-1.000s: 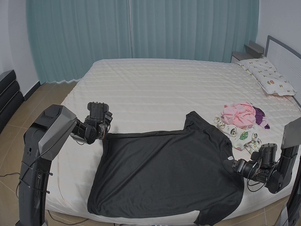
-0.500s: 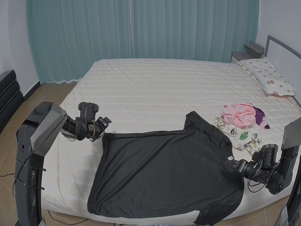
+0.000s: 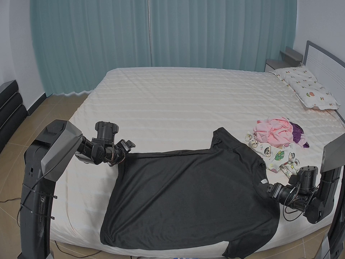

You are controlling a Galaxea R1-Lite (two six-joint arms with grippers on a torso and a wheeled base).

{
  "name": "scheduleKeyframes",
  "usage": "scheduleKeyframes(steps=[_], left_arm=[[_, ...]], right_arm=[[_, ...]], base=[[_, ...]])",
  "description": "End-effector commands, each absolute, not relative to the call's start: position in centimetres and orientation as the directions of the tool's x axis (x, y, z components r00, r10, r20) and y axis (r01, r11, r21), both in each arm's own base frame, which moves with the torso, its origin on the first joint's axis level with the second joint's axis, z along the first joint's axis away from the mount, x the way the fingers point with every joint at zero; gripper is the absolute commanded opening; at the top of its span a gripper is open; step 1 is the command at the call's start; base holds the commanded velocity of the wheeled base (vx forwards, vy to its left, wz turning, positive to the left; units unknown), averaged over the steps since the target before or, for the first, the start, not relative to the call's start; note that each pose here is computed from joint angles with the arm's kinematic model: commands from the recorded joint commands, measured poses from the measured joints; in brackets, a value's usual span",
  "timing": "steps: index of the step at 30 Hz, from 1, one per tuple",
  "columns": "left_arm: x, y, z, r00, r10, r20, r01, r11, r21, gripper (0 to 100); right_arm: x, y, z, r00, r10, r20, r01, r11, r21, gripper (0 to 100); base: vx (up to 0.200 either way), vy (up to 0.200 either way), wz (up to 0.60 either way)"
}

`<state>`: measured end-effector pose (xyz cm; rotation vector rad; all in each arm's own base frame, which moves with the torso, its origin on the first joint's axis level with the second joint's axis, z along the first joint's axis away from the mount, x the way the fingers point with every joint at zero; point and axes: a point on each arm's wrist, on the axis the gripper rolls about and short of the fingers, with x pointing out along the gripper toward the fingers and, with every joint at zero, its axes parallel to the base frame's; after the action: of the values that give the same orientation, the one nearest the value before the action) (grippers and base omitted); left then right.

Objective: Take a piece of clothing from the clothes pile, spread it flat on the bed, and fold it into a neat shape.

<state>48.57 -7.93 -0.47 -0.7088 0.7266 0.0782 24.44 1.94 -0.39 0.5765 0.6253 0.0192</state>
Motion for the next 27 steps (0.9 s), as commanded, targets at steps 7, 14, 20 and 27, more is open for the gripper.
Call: scheduleKeyframes(steps=[7,14,20,27], left_arm=[[49.2,-7.8,-1.6,0.757,-0.151,-0.635,-0.315,0.768,-0.557,0],[50.6,-7.0,-0.7,0.806,-0.065,-0.589,-0.354,0.744,-0.567,0],[51.7,-5.6,-0.1,0.834,-0.037,-0.551,-0.378,0.690,-0.618,0],[52.0,-5.3,-1.0,0.830,-0.031,-0.557,-0.387,0.687,-0.615,0]], right_arm=[[24.3,2.1,-0.5,0.820,0.186,-0.541,0.146,0.846,0.512,100],[24.4,2.1,-0.5,0.821,0.188,-0.540,0.145,0.846,0.514,100],[24.4,2.1,-0.7,0.817,0.187,-0.546,0.149,0.845,0.513,100],[24.5,2.2,-0.8,0.815,0.188,-0.547,0.149,0.845,0.513,100]], base=[[0.000,0.000,0.00],[0.000,0.000,0.00],[0.000,0.000,0.00],[0.000,0.000,0.00]])
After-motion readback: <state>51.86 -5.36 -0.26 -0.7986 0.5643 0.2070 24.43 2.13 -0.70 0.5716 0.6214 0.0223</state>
